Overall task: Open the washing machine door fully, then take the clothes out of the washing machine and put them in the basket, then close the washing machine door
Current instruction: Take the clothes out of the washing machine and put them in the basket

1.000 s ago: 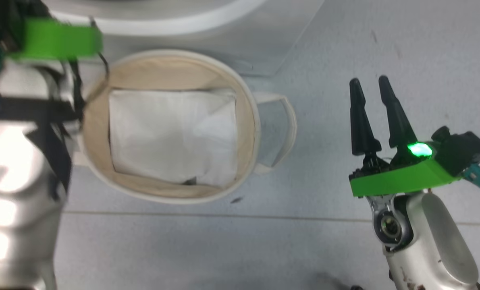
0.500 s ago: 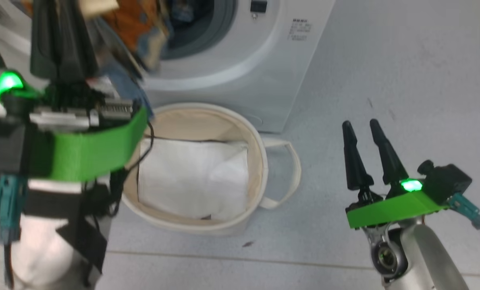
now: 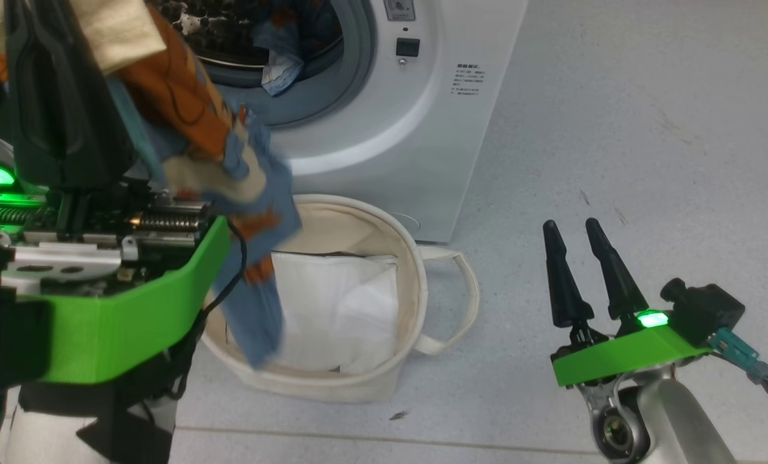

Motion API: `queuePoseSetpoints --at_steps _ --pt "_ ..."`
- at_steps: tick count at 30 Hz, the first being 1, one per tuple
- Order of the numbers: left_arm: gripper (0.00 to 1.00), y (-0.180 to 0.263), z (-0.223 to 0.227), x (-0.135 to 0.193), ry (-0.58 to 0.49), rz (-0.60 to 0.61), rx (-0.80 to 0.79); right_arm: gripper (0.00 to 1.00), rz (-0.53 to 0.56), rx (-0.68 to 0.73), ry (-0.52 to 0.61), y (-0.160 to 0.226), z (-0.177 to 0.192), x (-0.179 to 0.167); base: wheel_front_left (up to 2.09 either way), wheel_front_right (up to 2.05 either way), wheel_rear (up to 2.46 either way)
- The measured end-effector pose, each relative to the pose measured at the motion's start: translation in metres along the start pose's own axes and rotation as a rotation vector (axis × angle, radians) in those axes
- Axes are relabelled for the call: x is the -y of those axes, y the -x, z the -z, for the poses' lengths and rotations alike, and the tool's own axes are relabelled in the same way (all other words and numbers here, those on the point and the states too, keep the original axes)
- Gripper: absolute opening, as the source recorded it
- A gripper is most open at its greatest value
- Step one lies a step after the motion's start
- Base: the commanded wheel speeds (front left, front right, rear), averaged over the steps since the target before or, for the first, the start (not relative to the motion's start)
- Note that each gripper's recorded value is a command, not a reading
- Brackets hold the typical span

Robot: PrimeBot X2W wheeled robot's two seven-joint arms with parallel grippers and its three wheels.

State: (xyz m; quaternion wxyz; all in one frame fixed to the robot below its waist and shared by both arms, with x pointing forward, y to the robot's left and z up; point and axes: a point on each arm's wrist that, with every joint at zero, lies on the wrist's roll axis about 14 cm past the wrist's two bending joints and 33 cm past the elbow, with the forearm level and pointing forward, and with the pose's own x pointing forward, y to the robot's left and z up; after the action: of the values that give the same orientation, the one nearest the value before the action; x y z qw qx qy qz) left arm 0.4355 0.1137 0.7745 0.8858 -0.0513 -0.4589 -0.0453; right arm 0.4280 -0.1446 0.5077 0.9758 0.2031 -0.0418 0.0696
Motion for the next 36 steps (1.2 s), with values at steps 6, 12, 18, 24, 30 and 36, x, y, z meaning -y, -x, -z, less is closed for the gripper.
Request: queuePoseSetpoints --at_steps 6,12,18,24,30,36 --pt "0.00 0.003 0.014 0.002 0.004 0.012 -0.031 1.00 0.008 -0.015 -0.001 -0.001 0.006 0.003 0.00 0.00 0.00" --pt "0.00 0.012 0.046 0.003 0.012 0.016 -0.112 1.00 0.024 -0.034 -0.002 -0.003 0.014 0.010 0.00 0.00 0.00" --pt "0.00 0.017 0.059 0.009 0.032 0.029 -0.141 1.00 0.035 -0.046 -0.004 -0.005 0.020 0.015 0.00 0.00 0.00" --pt "0.00 0.029 0.073 0.024 0.045 0.070 -0.194 1.00 0.031 -0.044 -0.006 -0.009 0.020 0.014 0.00 0.00 0.00" --pt "0.00 0.054 0.098 0.026 0.039 0.079 -0.293 1.00 0.035 -0.044 -0.013 -0.013 0.021 0.017 0.00 0.00 0.00" --pt "0.00 0.057 0.101 0.031 0.046 0.105 -0.300 1.00 0.041 -0.055 -0.015 -0.014 0.027 0.019 0.00 0.00 0.00"
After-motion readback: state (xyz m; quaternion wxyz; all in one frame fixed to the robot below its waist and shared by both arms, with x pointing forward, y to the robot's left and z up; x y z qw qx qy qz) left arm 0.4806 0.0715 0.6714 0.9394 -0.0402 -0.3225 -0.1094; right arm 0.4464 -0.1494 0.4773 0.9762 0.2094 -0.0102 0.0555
